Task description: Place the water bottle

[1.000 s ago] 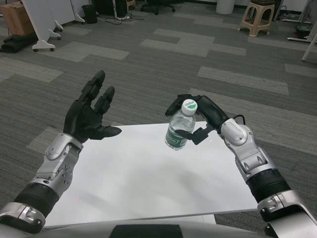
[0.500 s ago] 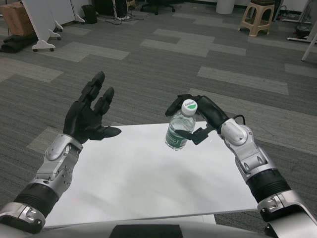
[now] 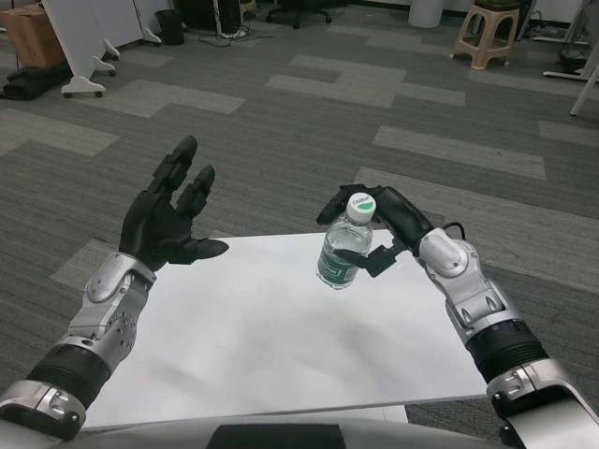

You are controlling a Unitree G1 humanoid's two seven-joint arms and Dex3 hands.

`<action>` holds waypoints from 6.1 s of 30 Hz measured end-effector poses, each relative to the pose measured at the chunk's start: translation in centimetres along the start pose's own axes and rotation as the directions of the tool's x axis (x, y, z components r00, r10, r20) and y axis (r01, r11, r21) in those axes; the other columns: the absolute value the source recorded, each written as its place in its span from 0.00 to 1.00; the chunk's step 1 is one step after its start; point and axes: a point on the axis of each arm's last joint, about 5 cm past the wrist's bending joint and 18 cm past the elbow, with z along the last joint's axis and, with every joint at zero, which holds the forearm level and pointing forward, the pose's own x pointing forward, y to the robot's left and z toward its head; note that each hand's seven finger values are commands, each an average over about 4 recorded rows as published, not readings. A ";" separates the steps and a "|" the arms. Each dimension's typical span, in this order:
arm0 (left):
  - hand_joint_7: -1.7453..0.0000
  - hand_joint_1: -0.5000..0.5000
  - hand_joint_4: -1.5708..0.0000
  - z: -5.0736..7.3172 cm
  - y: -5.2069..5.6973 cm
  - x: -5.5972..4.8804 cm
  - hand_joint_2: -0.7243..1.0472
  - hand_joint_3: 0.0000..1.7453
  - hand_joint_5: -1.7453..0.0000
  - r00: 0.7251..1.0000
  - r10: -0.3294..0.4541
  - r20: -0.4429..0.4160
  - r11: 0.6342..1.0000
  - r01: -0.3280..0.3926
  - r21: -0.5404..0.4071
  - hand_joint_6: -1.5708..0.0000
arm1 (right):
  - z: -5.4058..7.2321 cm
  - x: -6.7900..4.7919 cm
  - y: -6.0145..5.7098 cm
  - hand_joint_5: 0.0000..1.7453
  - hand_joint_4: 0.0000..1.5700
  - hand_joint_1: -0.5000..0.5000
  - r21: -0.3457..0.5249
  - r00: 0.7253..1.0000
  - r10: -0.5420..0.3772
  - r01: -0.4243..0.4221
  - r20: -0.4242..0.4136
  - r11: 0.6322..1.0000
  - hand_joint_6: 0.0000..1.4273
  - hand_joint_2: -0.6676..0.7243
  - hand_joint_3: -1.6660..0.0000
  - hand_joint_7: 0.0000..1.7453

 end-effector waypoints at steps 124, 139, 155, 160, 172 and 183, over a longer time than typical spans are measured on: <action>1.00 0.00 1.00 0.1 -0.1 0.2 0.60 0.05 1.00 1.000 -0.007 0.008 1.000 0.007 0.000 1.00 | -8.4 -6.4 0.3 0.00 0.00 0.33 0.173 0.908 -0.371 0.404 -0.194 0.898 0.00 0.36 0.86 0.00; 1.00 0.00 1.00 0.1 -0.1 0.2 0.60 0.05 1.00 1.000 -0.004 0.009 1.000 0.004 0.000 1.00 | -4.2 -6.2 -2.6 0.00 0.00 0.29 0.208 0.856 -0.510 0.486 0.081 0.849 0.00 0.36 0.86 0.00; 1.00 0.00 1.00 0.1 0.0 0.1 0.60 0.05 1.00 1.000 -0.002 0.008 1.000 0.002 0.001 1.00 | 1.2 -1.4 -0.5 0.00 0.00 0.29 0.214 0.901 -0.283 0.221 0.328 0.952 0.00 0.36 0.86 0.00; 1.00 0.00 1.00 0.1 0.0 0.1 0.60 0.03 1.00 1.000 0.001 0.009 1.000 -0.001 0.000 1.00 | 2.2 -0.2 0.5 0.00 0.00 0.29 0.183 0.913 -0.184 0.123 0.364 0.975 0.00 0.35 0.86 0.00; 1.00 0.00 1.00 0.2 0.1 0.1 0.60 0.05 1.00 1.000 0.004 0.011 1.000 -0.004 0.000 1.00 | 2.6 0.2 0.2 0.00 0.00 0.29 0.157 0.920 -0.135 0.081 0.369 0.984 0.00 0.32 0.86 0.00; 1.00 0.00 1.00 0.2 0.2 0.1 0.60 0.05 1.00 1.000 0.011 0.015 1.000 -0.011 0.001 1.00 | 2.5 0.0 -0.3 0.00 0.00 0.29 0.162 0.918 -0.161 0.108 0.363 0.981 0.00 0.32 0.86 0.00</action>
